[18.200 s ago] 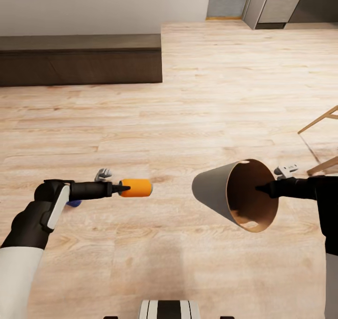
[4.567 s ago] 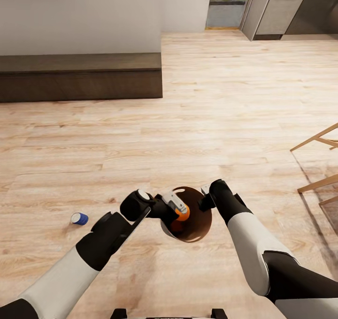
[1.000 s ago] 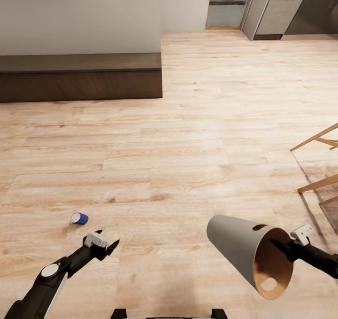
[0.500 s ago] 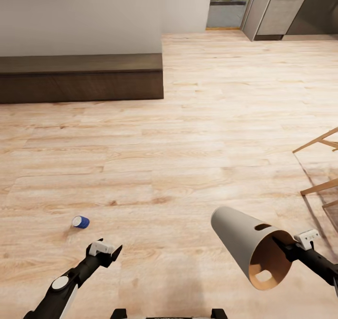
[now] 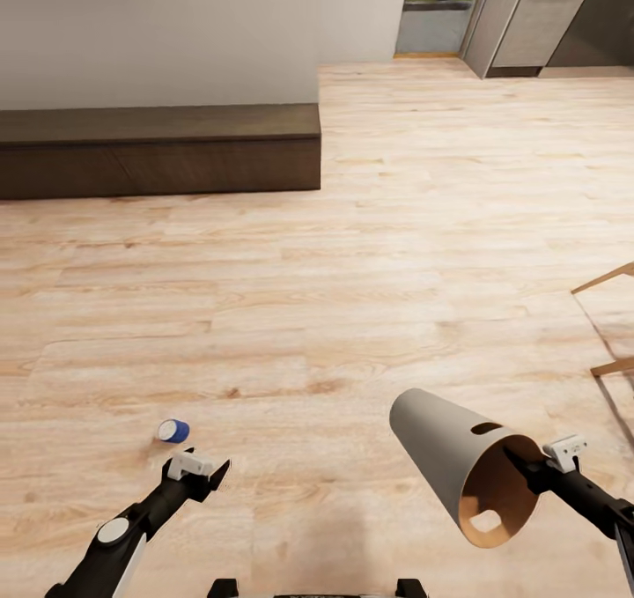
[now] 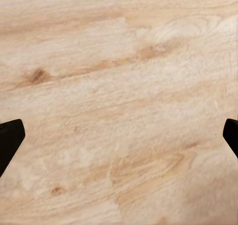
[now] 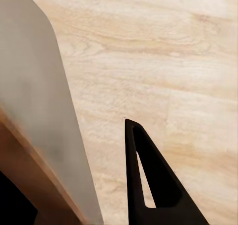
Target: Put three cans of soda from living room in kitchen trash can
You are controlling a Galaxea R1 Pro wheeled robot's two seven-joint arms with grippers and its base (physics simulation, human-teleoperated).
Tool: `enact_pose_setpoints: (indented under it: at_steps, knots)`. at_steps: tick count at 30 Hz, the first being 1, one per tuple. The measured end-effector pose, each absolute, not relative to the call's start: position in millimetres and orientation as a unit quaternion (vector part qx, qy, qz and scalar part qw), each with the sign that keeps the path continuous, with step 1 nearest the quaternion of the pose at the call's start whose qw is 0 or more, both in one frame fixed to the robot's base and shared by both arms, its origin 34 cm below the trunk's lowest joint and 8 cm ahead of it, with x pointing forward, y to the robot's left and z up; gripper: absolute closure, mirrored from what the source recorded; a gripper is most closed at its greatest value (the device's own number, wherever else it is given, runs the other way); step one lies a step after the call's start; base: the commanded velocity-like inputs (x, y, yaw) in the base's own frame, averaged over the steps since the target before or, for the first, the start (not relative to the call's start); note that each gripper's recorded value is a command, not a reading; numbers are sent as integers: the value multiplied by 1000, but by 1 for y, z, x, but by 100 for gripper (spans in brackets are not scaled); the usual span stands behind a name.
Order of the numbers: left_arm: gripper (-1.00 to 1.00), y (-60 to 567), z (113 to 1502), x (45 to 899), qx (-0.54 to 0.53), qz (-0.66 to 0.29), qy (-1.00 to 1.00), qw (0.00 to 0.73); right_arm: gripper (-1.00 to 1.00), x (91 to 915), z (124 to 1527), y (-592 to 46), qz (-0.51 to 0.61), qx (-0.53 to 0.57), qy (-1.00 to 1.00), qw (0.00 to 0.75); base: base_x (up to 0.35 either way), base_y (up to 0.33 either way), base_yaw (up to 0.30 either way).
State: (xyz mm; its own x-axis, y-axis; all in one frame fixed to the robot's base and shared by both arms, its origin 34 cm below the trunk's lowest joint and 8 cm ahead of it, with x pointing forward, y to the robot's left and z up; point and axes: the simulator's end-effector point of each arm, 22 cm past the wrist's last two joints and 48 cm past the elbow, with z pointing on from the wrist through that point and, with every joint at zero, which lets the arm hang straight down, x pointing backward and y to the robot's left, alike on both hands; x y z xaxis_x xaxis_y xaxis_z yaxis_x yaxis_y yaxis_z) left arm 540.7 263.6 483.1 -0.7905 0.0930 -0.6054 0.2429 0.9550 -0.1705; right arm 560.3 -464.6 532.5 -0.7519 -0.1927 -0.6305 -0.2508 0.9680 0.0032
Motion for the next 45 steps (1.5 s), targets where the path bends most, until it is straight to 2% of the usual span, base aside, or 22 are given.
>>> enact_pose_setpoints:
  at_steps: [29, 36, 45]
  knots:
    - [-100, 264, 484, 542, 89, -119, 938, 314, 100, 558, 528, -455, 51, -116, 935, 331, 180, 286, 0]
    - [-100, 265, 483, 541, 88, -117, 939, 312, 100, 558, 528, -454, 52, -117, 935, 331, 244, 165, 0]
    - [-100, 265, 485, 544, 90, -114, 937, 317, 100, 557, 526, -449, 55, -116, 935, 331, 30, 18, 0]
